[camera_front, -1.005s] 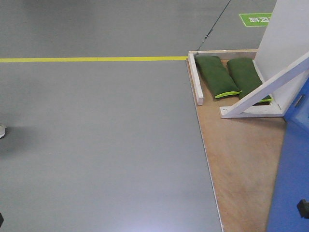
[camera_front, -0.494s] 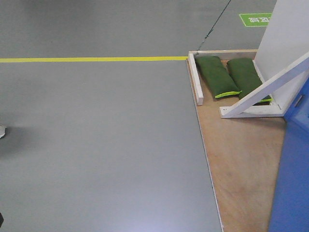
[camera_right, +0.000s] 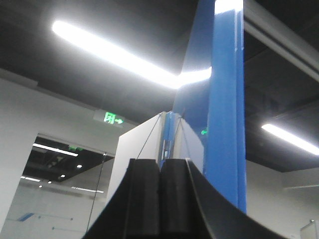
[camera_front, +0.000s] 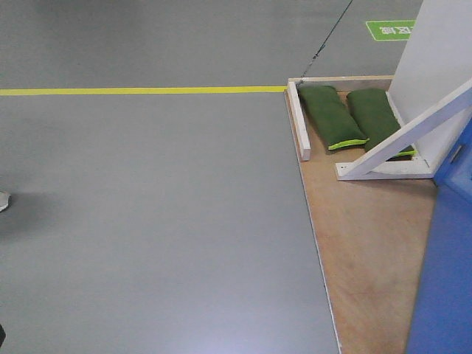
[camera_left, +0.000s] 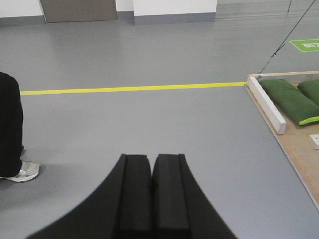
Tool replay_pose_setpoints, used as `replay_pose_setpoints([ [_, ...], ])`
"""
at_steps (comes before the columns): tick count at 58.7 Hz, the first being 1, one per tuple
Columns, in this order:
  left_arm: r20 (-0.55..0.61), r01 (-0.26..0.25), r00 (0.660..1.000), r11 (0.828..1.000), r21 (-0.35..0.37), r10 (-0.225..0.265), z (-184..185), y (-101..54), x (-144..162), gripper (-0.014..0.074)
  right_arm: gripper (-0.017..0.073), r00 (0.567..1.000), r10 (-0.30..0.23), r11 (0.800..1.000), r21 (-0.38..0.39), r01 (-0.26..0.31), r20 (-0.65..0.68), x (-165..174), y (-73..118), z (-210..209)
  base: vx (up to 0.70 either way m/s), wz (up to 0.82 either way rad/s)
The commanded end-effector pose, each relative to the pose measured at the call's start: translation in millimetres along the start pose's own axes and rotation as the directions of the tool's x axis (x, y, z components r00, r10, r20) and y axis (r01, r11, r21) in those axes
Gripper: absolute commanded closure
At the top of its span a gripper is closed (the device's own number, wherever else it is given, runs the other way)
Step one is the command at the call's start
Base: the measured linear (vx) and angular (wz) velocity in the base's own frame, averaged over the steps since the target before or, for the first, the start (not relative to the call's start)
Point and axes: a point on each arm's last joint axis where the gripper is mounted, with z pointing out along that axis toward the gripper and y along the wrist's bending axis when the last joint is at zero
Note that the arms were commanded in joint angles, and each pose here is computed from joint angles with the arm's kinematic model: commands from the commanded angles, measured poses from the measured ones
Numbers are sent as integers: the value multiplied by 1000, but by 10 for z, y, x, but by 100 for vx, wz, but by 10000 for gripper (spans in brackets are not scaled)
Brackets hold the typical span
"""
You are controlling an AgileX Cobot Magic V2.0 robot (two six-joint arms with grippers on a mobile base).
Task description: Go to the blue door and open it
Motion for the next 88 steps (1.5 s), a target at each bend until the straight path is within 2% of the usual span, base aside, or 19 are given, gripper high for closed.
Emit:
replay_pose_setpoints([
  [1, 117, 9, 993, 1000, 4, -10, -39, 1, -147, 521, 551, 1000, 0, 1000, 18, 0, -7, 17, 66, 211, 0, 0],
  [6, 117, 9, 993, 1000, 4, -10, -39, 1, -147, 521, 551, 996, 30, 1000, 8, -30, -85, 167, 151, 321, 0, 0],
  [13, 117, 9, 993, 1000, 4, -10, -39, 1, -147, 521, 551, 978, 116, 993, -18, -121, -172, 456, 306, 418, 0, 0],
  [19, 117, 9, 993, 1000, 4, -10, -39, 1, -147, 521, 551, 945, 219, 974, -1, -226, -241, 741, 401, 413, 0, 0],
  [21, 117, 9, 993, 1000, 4, -10, -39, 1, -147, 521, 551, 927, 270, 961, 12, -276, -262, 799, 419, 364, 0, 0],
  [25, 117, 9, 993, 1000, 4, -10, -39, 1, -147, 521, 551, 900, 333, 942, 48, -333, -282, 855, 431, 223, 0, 0],
  [30, 117, 9, 993, 1000, 4, -10, -39, 1, -147, 521, 551, 890, 361, 932, 87, -351, -280, 858, 436, 49, 0, 0],
  [42, 117, 9, 993, 1000, 4, -10, -39, 1, -147, 521, 551, 908, 365, 929, 144, -341, -207, 724, 454, -238, 0, 0],
  [52, 117, 9, 993, 1000, 4, -10, -39, 1, -147, 521, 551, 917, 384, 907, 228, -353, -109, 676, 468, -274, 0, 0],
  [57, 117, 9, 993, 1000, 4, -10, -39, 1, -147, 521, 551, 901, 431, 873, 274, -403, -48, 696, 469, -251, 0, 0],
  [64, 117, 9, 993, 1000, 4, -10, -39, 1, -147, 521, 551, 846, 532, 793, 332, -510, 31, 827, 437, -225, 0, 0],
  [68, 117, 9, 993, 1000, 4, -10, -39, 1, -147, 521, 551, 822, 567, 756, 363, -545, 54, 918, 407, -224, 0, 0],
  [79, 117, 9, 993, 1000, 4, -10, -39, 1, -147, 521, 551, 797, 598, 693, 445, -567, 84, 1154, 299, -253, 0, 0],
  [88, 117, 9, 993, 1000, 4, -10, -39, 1, -147, 521, 551, 784, 614, 654, 495, -572, 94, 1323, 178, -240, 0, 0],
])
